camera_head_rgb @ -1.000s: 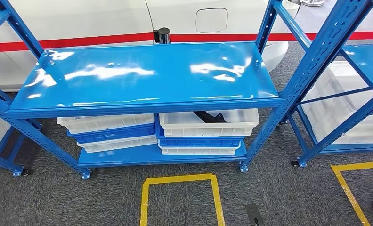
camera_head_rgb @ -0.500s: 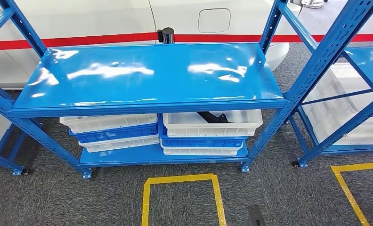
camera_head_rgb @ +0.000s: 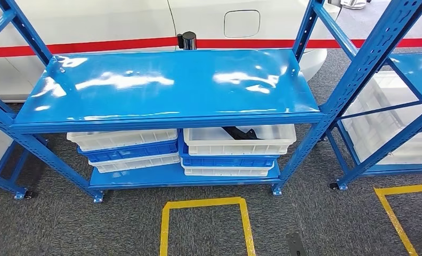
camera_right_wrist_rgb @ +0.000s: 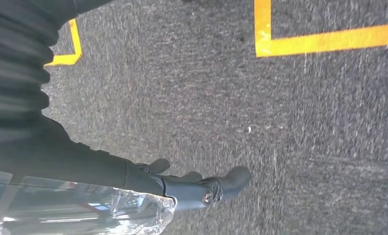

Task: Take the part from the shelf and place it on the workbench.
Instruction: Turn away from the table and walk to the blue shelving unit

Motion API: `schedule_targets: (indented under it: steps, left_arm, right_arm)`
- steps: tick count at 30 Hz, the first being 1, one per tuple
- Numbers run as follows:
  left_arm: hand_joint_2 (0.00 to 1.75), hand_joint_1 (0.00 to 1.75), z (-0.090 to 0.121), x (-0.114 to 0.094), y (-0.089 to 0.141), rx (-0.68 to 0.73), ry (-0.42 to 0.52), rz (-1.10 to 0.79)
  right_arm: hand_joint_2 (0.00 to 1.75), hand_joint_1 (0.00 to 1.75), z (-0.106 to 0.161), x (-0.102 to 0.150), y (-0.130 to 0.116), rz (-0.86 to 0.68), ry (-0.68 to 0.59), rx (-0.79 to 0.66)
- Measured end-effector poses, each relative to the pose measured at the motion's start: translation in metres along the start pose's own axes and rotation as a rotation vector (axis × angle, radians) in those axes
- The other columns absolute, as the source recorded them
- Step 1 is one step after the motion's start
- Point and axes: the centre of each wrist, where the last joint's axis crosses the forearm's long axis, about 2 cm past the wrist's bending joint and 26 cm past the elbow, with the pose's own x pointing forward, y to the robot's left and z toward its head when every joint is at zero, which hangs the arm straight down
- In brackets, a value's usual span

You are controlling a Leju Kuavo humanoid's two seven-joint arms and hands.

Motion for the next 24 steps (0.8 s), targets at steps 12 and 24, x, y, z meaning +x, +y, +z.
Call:
schedule_targets:
  steps: [12,24]
  left_arm:
    - [0.00,0.00,-0.008,-0.005,0.018,-0.102,-0.047,-0.075]
    - [0.00,0.00,-0.011,-0.014,0.029,-0.227,-0.068,-0.160]
  right_arm:
    - [0.00,0.00,-0.002,-0.016,-0.015,-0.042,0.011,0.044]
    - [0.00,0.00,-0.002,-0.032,-0.025,-0.081,0.019,0.106]
